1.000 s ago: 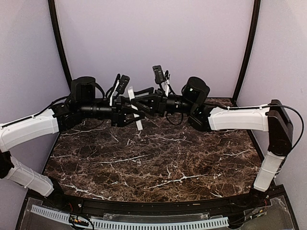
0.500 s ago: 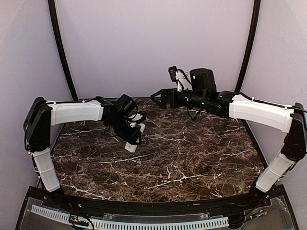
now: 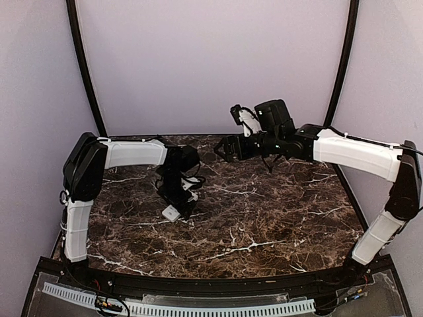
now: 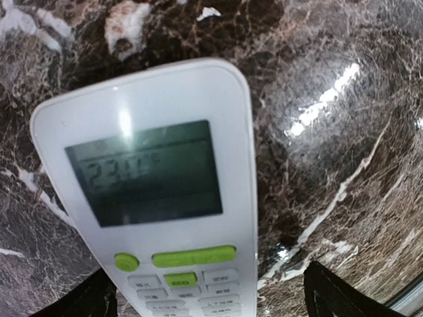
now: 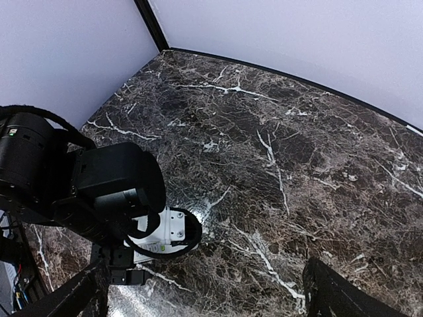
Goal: Load the batteries into the remote control
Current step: Place the remote control at the center of the board.
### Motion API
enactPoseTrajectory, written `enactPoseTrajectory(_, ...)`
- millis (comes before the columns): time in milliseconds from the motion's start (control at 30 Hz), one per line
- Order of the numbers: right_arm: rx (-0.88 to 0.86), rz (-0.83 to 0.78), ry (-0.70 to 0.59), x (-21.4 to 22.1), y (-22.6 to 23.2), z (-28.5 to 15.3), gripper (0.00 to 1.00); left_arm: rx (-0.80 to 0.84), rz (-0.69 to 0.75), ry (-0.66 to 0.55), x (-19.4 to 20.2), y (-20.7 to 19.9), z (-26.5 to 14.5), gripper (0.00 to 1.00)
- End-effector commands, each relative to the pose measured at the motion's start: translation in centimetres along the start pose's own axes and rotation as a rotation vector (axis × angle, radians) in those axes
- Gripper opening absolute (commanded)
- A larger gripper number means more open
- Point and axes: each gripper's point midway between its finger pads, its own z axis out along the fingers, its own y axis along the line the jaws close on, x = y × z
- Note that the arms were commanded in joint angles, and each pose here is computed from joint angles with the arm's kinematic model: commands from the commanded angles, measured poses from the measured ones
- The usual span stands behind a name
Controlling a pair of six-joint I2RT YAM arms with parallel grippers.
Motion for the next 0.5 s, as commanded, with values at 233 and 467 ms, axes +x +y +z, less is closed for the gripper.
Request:
enactPoseTrajectory(233, 0.080, 0.100, 0.003, -0.6, -4.1, -0.6, 0.98, 0.064, 0.067, -0.543, -5.8, -1.6, -12.3, 0.99)
enactPoseTrajectory(467, 0.173, 0.286, -0.002, 2.4, -12.8, -4.0, 0.99, -0.020, -0.491, -0.978, -2.5, 13.2, -20.5, 0.99)
